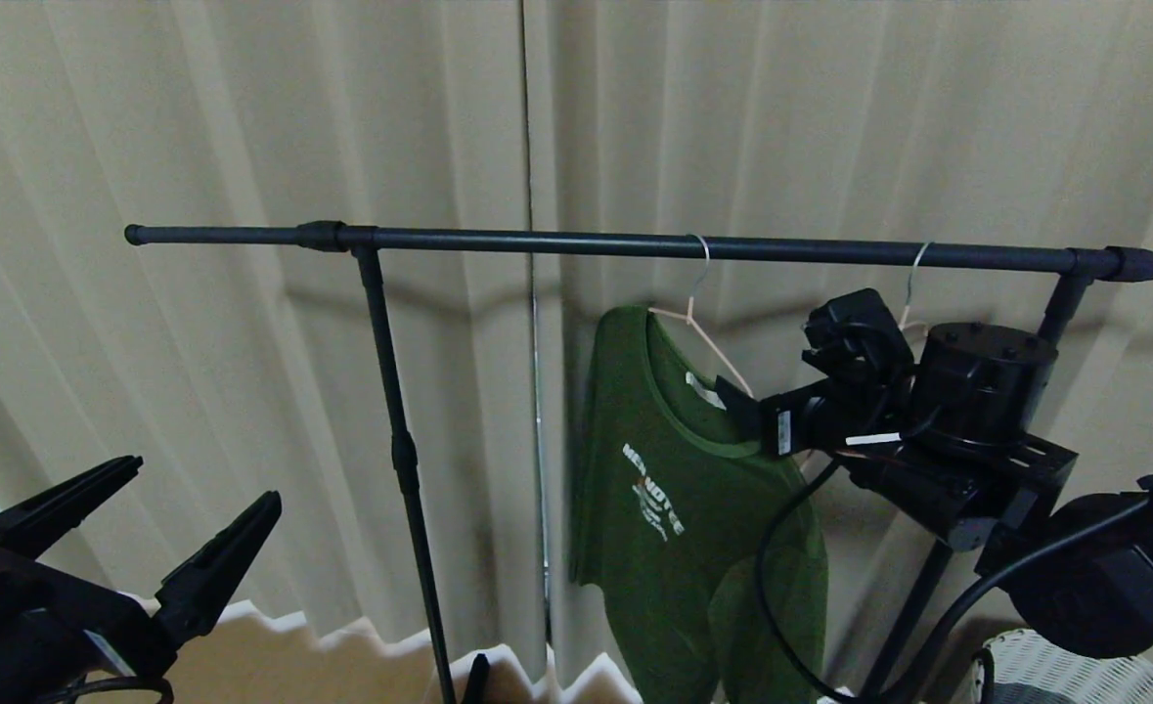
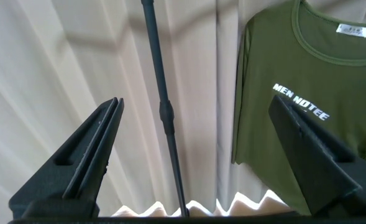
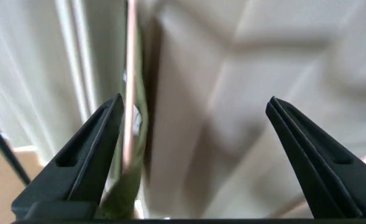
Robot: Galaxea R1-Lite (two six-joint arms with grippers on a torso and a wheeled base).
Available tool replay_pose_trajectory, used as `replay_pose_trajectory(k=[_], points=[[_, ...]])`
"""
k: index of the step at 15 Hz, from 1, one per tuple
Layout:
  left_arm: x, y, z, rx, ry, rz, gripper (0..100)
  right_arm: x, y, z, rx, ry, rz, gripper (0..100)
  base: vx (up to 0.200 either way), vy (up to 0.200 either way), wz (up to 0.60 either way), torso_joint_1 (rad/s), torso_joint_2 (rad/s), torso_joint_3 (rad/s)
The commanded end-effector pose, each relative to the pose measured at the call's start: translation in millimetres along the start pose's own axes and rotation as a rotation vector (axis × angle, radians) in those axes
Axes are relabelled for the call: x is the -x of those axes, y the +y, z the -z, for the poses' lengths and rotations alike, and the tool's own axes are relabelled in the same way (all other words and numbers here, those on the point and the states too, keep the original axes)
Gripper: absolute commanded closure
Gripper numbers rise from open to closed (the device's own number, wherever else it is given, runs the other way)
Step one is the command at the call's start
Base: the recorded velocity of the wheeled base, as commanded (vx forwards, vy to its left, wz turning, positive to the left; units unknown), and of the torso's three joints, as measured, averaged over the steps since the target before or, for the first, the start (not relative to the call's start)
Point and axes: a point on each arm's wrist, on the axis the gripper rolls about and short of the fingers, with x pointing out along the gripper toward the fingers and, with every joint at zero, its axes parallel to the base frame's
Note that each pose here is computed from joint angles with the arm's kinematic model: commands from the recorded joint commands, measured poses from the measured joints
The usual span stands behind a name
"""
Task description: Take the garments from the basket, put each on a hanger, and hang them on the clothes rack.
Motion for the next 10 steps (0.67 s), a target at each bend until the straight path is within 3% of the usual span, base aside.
replay_pose_trajectory(k=[1, 3, 6, 9, 10], points=[[-0.4, -0.2, 0.3, -0.001, 0.002, 0.001, 0, -0.6, 0.9, 1.4, -0.001, -0.010, -0.024, 0, 0.000, 0.000, 0.00, 0.000, 0.00, 0.000], [-0.4, -0.2, 0.3, -0.001, 0.002, 0.001, 0, 2.5, 0.1, -2.0, -0.008, -0.045, -0.027, 0, 0.000, 0.000, 0.00, 0.000, 0.00, 0.000], [0.2, 1.3, -1.8, 0.003, -0.010, -0.012, 0, 36.5, -9.0, -8.7, -0.022, -0.115, -0.017, 0, 0.000, 0.000, 0.00, 0.000, 0.00, 0.000], [2.2, 2.7, -5.7, 0.010, -0.032, -0.021, 0, 68.0, -25.0, -11.8, -0.034, -0.184, 0.025, 0, 0.000, 0.000, 0.00, 0.000, 0.00, 0.000], [8.7, 8.4, -5.8, 0.014, -0.050, -0.062, 0, 96.7, -43.4, -14.8, -0.041, -0.233, 0.088, 0, 0.000, 0.000, 0.00, 0.000, 0.00, 0.000]])
